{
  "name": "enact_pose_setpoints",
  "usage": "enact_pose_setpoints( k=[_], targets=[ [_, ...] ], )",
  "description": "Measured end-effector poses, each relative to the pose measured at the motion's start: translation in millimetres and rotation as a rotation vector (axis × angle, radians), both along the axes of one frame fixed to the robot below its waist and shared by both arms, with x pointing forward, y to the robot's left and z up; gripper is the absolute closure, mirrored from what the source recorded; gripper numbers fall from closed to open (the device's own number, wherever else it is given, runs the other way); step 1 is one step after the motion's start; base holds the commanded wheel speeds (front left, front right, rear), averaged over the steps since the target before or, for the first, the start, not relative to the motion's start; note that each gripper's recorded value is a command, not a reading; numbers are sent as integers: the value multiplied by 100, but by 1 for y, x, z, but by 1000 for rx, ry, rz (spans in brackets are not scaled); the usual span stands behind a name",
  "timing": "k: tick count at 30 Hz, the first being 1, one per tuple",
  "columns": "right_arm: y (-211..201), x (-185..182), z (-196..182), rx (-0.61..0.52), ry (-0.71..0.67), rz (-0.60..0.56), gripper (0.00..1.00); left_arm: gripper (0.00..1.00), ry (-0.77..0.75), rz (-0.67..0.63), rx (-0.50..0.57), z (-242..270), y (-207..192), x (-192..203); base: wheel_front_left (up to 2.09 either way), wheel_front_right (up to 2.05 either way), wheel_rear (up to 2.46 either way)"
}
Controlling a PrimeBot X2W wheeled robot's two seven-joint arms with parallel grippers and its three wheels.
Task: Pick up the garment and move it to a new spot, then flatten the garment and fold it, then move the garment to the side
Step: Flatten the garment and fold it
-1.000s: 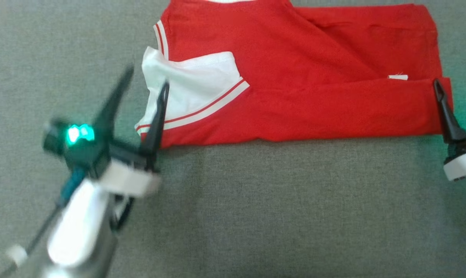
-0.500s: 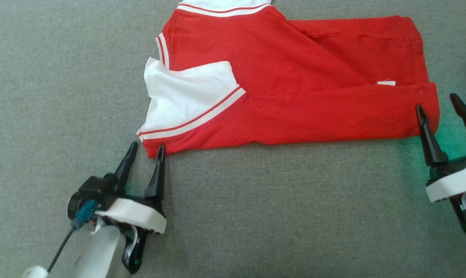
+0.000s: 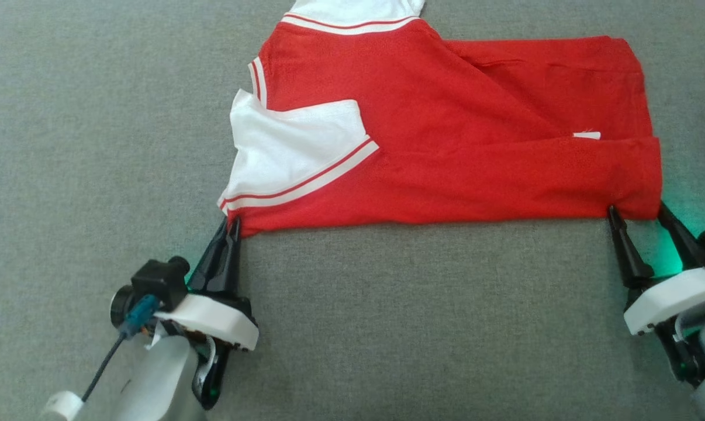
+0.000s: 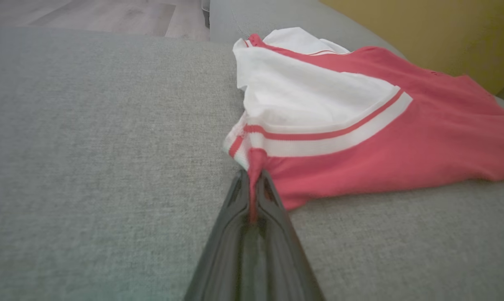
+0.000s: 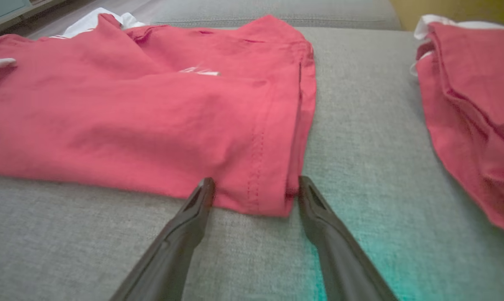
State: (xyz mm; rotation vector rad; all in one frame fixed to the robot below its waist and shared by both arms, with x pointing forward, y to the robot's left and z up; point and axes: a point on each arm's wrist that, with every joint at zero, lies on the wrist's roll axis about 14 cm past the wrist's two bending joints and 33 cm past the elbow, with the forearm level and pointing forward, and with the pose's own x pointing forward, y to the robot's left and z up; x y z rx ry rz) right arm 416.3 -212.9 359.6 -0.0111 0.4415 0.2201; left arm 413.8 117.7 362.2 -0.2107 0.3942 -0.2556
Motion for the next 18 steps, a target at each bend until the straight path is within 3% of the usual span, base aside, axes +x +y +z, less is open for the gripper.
enact_pose_setpoints(
  k=[1, 2, 3, 10, 18],
  targets=[
    [0, -1, -3, 7, 14, -5, 0, 100, -6, -2, 2, 2, 0, -1, 0, 0, 0],
    [2, -1, -3, 16, 20, -5, 70, 100, -12, -3, 3, 3, 1, -2, 0, 0, 0],
    [3, 0, -3, 27, 22, -10, 100, 100, -15, -3, 2, 5, 1, -4, 0, 0, 0],
    [2, -5, 8, 37, 2, 9, 100, 100, -24, 9, -1, 11, 6, -27, 0, 0, 0],
    [-18, -50, 15, 14, 31, 31, 100, 100, -7, 19, -13, 13, 5, -80, 0, 0, 0]
  ],
)
